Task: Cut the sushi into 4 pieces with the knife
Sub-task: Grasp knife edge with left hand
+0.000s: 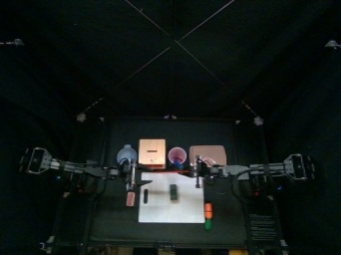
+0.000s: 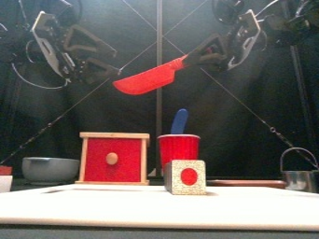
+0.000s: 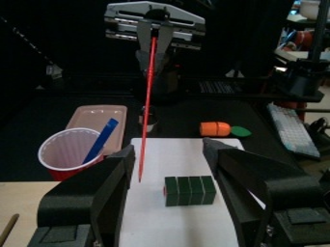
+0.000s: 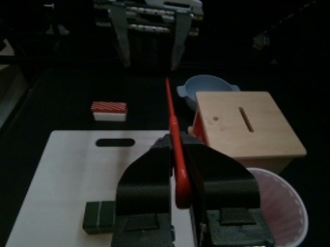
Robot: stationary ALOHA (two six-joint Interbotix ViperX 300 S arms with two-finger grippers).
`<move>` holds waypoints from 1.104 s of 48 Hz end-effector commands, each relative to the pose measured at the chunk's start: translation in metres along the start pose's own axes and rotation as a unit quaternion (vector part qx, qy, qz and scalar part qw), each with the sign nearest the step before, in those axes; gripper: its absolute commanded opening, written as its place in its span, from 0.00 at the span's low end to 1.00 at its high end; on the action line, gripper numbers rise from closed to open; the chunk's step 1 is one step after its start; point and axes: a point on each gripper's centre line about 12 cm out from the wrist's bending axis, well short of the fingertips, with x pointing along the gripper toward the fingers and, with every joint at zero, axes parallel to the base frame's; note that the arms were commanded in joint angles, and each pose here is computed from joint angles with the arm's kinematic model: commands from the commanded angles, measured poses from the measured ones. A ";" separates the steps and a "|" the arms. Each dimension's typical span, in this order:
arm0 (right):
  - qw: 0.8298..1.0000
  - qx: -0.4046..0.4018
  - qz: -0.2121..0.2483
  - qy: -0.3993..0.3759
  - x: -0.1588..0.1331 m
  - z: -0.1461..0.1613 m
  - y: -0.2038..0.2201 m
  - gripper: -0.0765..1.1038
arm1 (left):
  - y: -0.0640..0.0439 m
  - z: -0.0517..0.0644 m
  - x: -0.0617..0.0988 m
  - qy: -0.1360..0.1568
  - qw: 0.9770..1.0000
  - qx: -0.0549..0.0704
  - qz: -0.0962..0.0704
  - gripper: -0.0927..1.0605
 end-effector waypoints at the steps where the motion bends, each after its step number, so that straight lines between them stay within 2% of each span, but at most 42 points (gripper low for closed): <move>1: 1.000 -0.001 0.001 -0.022 0.001 0.015 0.001 0.12 | 0.004 0.002 0.013 0.001 1.000 0.003 0.006 0.87; 14: 1.000 -0.001 0.005 -0.021 0.002 0.014 0.003 0.12 | 0.015 -0.011 0.023 0.024 0.999 0.002 0.024 0.83; 19: 1.000 -0.001 0.005 -0.019 0.002 0.013 0.003 0.12 | 0.018 -0.011 0.023 0.024 0.999 0.001 0.028 0.79; 28: 1.000 -0.001 0.005 -0.019 0.002 0.013 0.003 0.12 | 0.018 -0.009 0.023 0.022 0.999 0.007 0.025 0.69; 33: 1.000 0.001 0.005 -0.017 0.002 0.011 0.003 0.12 | 0.017 -0.010 0.023 0.023 0.999 0.008 0.024 0.62; 41: 1.000 0.012 0.005 -0.007 0.002 0.005 0.004 0.12 | 0.016 -0.011 0.023 0.025 0.999 0.017 0.019 0.45; 48: 0.999 0.032 0.007 0.033 0.004 -0.009 0.008 0.11 | 0.014 -0.013 0.023 0.028 0.999 0.026 0.011 0.28; 53: 0.996 0.040 0.015 0.073 0.008 -0.019 0.013 0.11 | 0.012 -0.016 0.024 0.034 0.999 0.033 0.003 0.22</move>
